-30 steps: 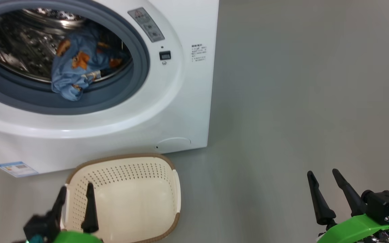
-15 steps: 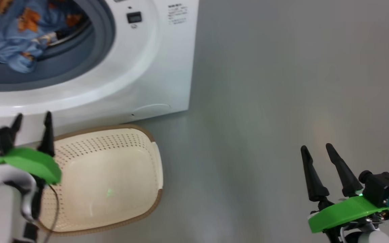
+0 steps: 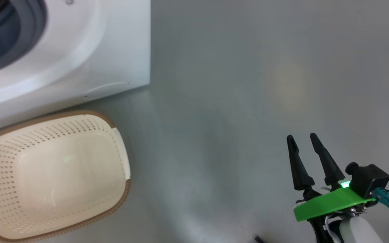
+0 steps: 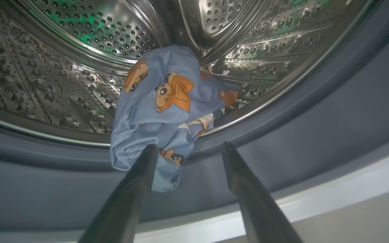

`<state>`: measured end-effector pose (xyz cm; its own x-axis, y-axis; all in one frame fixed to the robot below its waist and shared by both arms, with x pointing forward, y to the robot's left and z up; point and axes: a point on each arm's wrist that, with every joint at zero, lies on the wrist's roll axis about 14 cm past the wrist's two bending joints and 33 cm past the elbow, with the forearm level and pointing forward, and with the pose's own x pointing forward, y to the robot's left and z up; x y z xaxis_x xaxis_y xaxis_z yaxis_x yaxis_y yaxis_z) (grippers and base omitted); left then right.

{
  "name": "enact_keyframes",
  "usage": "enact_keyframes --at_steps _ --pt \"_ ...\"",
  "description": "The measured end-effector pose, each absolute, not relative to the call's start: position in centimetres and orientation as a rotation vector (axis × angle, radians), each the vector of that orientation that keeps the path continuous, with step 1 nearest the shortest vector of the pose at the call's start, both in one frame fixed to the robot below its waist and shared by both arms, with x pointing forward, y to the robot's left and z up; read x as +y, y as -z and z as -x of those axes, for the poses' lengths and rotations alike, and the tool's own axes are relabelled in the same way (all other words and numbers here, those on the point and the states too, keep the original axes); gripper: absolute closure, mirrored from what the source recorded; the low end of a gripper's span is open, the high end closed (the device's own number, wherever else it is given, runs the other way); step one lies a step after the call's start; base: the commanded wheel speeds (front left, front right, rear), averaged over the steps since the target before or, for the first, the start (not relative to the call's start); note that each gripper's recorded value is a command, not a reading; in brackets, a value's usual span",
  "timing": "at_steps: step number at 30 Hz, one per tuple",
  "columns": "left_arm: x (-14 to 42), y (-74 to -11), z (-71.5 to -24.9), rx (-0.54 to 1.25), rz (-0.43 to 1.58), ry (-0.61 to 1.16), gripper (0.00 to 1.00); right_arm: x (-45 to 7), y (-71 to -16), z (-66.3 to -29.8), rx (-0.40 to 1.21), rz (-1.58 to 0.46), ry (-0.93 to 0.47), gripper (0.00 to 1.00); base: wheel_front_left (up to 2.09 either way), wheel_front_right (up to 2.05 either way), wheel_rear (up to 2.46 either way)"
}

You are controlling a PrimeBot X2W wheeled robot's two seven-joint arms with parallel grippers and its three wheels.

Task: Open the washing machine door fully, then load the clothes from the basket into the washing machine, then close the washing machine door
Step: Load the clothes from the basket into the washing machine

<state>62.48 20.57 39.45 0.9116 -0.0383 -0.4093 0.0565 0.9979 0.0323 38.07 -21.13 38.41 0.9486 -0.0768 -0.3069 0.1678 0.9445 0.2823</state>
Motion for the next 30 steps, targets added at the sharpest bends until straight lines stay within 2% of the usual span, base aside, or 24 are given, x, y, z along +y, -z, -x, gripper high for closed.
enact_keyframes --at_steps 8,19,20,21,22,30 --pt "22.0 -38.5 -67.0 0.487 -0.125 0.031 0.00 -21.7 -36.0 -39.2 0.324 -0.336 0.160 0.00 0.00 0.00 0.00" --pt "22.6 -34.3 -68.7 0.644 -0.204 0.019 0.00 -22.5 -33.7 -39.3 0.372 -0.361 0.201 0.00 0.00 0.00 0.00" --pt "22.5 -34.0 -68.7 0.651 -0.206 0.019 0.10 -22.6 -33.7 -39.4 0.372 -0.359 0.203 0.00 0.00 0.00 0.00" --pt "22.4 -34.0 -69.0 0.644 -0.209 0.021 0.73 -22.7 -33.6 -39.4 0.371 -0.360 0.207 0.00 0.00 0.00 0.00" --pt "22.4 -34.0 -69.2 0.640 -0.210 0.022 1.00 -22.7 -33.6 -39.5 0.371 -0.362 0.209 0.00 0.00 0.00 0.00" --pt "22.7 -36.0 -71.3 0.534 -0.213 0.029 1.00 -22.6 -33.2 -39.9 0.375 -0.368 0.206 0.00 0.00 0.00 0.00"
